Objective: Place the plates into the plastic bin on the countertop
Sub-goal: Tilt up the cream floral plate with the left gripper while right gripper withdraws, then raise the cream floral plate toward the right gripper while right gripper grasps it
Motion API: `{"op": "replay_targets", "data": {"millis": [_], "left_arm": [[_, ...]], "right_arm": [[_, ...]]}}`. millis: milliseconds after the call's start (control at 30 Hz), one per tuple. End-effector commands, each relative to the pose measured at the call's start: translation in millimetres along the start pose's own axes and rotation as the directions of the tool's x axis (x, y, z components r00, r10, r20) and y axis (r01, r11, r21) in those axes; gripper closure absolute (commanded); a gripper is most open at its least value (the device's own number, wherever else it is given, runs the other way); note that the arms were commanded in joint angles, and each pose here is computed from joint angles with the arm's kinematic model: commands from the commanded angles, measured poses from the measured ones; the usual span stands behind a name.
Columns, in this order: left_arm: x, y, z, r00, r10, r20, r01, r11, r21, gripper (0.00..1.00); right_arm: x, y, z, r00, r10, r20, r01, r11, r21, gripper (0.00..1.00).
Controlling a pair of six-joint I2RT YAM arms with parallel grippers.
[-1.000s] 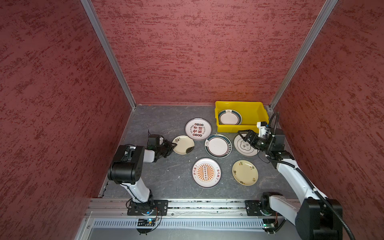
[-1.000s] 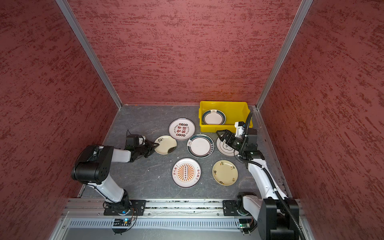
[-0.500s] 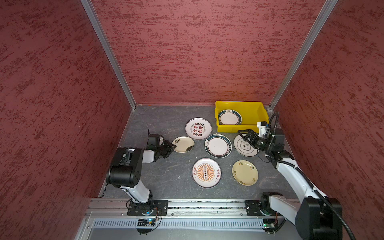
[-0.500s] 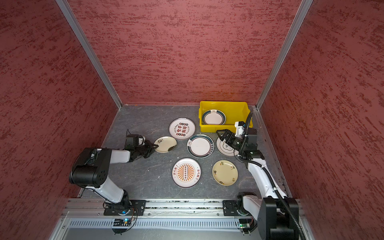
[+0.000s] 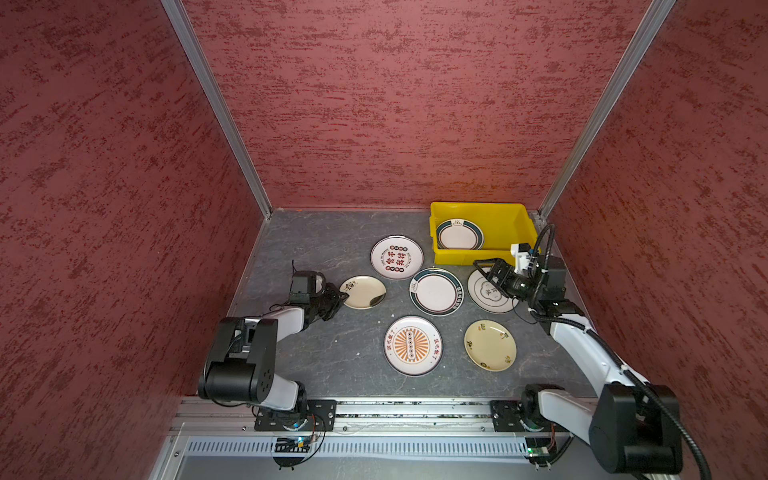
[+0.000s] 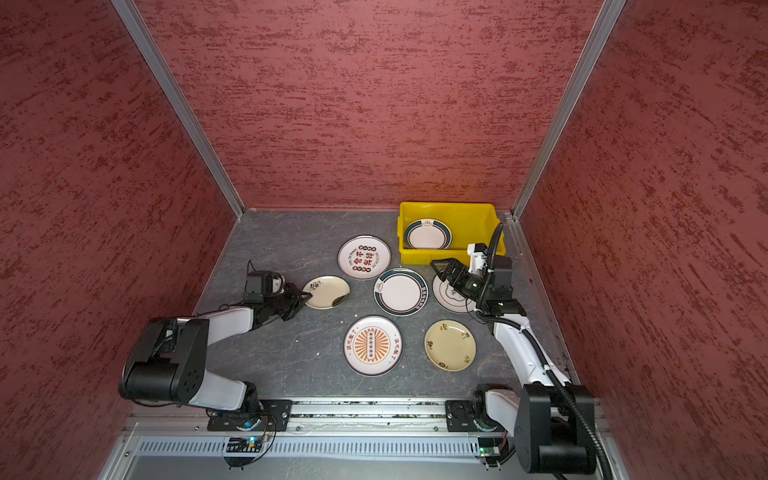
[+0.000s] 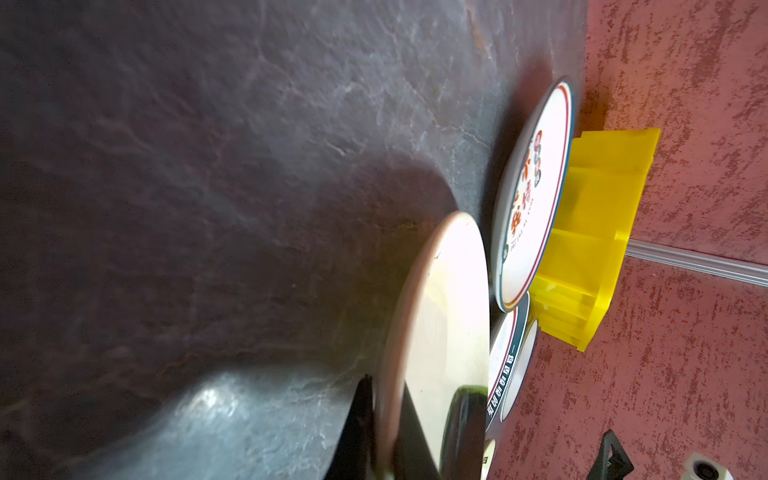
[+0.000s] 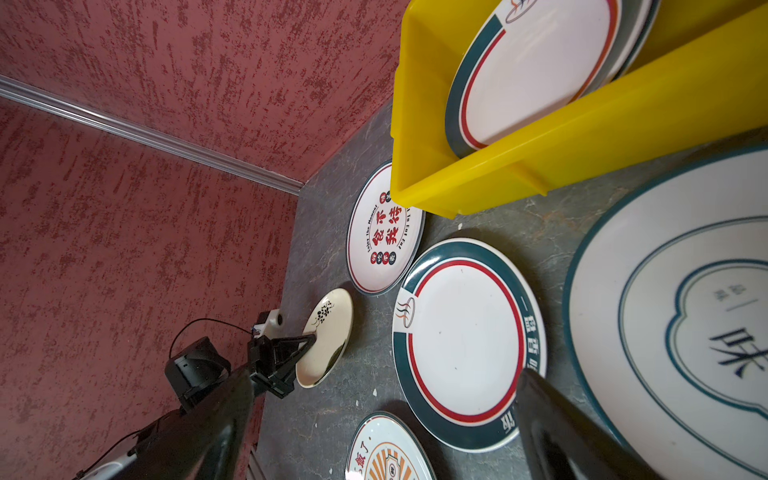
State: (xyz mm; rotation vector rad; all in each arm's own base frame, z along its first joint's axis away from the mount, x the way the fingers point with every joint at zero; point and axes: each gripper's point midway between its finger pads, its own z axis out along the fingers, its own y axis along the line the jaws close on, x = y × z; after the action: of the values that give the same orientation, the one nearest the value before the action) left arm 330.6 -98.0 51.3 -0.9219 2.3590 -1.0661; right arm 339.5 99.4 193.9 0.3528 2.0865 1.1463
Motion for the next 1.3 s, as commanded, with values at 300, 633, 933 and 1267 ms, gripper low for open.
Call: {"op": "replay_targets", "data": {"millis": [300, 633, 933, 1267], "left_arm": [[2.5, -46.9, -29.7, 0.994, 0.099, 0.047, -0.102, 0.992, 0.078, 1.0], [12.9, -69.5, -34.6, 0.988, 0.147, 0.04, -0.15, 0.982, 0.114, 1.0], [21.7, -83.8, -35.6, 0.983, 0.18, 0.036, -0.183, 0.974, 0.137, 1.0], [30.7, -92.2, -34.0, 0.981, 0.193, 0.025, -0.194, 0.969, 0.153, 1.0]], "right_arm": [[8.0, 6.8, 4.7, 1.0, 0.023, -0.021, -0.024, 0.997, -0.077, 0.01], [14.8, 21.2, 11.6, 1.0, 0.003, -0.029, -0.007, 0.994, -0.109, 0.01], [21.4, 37.6, 29.0, 0.998, -0.002, -0.056, -0.007, 0.988, -0.154, 0.01], [40.3, 47.7, 54.6, 0.994, -0.026, -0.108, 0.011, 0.99, -0.142, 0.01]]}}
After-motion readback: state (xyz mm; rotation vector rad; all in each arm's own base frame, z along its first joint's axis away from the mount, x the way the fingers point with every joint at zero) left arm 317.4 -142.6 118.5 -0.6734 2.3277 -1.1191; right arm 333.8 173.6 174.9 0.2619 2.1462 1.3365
